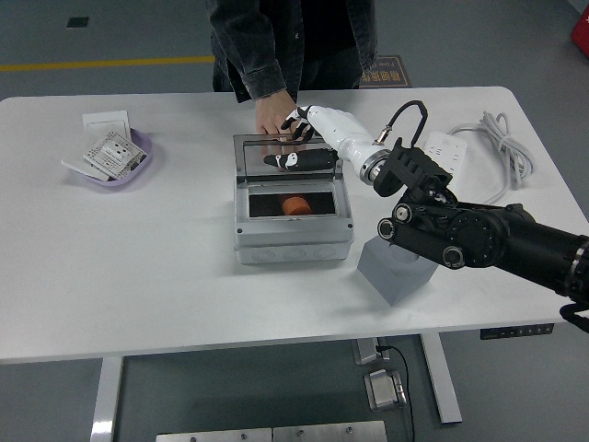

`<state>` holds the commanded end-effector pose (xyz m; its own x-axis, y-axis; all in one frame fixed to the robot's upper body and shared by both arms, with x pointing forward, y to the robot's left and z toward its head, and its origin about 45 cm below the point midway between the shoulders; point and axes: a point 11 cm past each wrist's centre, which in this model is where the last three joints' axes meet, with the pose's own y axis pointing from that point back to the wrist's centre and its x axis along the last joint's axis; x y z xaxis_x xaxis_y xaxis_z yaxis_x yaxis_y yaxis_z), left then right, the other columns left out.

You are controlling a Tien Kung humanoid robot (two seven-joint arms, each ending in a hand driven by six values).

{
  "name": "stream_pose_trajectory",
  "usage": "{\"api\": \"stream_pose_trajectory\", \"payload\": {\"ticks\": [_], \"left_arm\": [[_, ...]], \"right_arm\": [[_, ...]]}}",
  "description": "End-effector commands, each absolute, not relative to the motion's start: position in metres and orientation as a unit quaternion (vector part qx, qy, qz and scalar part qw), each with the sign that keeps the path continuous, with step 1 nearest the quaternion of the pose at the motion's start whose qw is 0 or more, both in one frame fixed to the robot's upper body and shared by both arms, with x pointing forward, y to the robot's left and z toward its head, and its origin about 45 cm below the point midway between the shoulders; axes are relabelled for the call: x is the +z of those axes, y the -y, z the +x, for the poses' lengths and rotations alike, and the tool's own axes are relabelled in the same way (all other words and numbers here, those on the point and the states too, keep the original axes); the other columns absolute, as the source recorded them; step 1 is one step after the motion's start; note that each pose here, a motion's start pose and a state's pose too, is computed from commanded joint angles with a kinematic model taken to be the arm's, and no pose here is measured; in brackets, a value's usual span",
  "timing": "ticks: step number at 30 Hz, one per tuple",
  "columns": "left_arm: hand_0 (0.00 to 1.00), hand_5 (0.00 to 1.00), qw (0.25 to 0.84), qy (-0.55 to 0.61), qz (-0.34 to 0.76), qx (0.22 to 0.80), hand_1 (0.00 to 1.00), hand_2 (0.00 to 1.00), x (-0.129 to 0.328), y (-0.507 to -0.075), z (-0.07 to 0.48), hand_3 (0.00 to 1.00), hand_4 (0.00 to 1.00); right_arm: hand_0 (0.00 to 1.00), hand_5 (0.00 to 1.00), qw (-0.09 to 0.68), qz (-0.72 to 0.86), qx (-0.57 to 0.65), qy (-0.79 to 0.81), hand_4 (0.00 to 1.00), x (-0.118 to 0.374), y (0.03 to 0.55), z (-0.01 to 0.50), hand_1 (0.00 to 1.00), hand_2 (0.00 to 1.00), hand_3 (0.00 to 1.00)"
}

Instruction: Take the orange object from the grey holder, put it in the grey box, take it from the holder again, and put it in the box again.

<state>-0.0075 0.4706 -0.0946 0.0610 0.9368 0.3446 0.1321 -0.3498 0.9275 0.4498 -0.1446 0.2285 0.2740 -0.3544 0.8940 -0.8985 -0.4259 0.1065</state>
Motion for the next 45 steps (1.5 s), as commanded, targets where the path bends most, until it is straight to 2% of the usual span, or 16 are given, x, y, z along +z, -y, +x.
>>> {"api": "stream_pose_trajectory", "payload": {"ticks": [18, 27, 38, 45], "left_arm": [[0.64, 0.073, 0.375, -0.43, 0.621, 0.537, 0.692, 0.577, -0.095, -0.47, -0.011, 0.574, 0.506], [0.639, 0.074, 0.377, -0.432, 0.62, 0.536, 0.691, 0.577, -0.096, -0.468, -0.012, 0.573, 0.505], [0.638, 0.078, 0.373, -0.435, 0.621, 0.535, 0.692, 0.578, -0.096, -0.468, -0.014, 0.573, 0.506], [0.638, 0.079, 0.368, -0.438, 0.622, 0.535, 0.691, 0.578, -0.095, -0.47, -0.019, 0.573, 0.506]], "right_arm": [[0.603, 0.667, 0.314, 0.756, 0.436, 0.376, 0.998, 0.213, 0.147, 0.401, 0.547, 0.613, 0.714], [0.596, 0.671, 0.318, 0.755, 0.429, 0.381, 0.998, 0.209, 0.153, 0.398, 0.547, 0.617, 0.716], [0.59, 0.676, 0.322, 0.718, 0.437, 0.437, 0.998, 0.227, 0.193, 0.4, 0.534, 0.615, 0.717], [0.595, 0.685, 0.275, 0.692, 0.445, 0.498, 0.998, 0.25, 0.214, 0.385, 0.534, 0.616, 0.716]]}}
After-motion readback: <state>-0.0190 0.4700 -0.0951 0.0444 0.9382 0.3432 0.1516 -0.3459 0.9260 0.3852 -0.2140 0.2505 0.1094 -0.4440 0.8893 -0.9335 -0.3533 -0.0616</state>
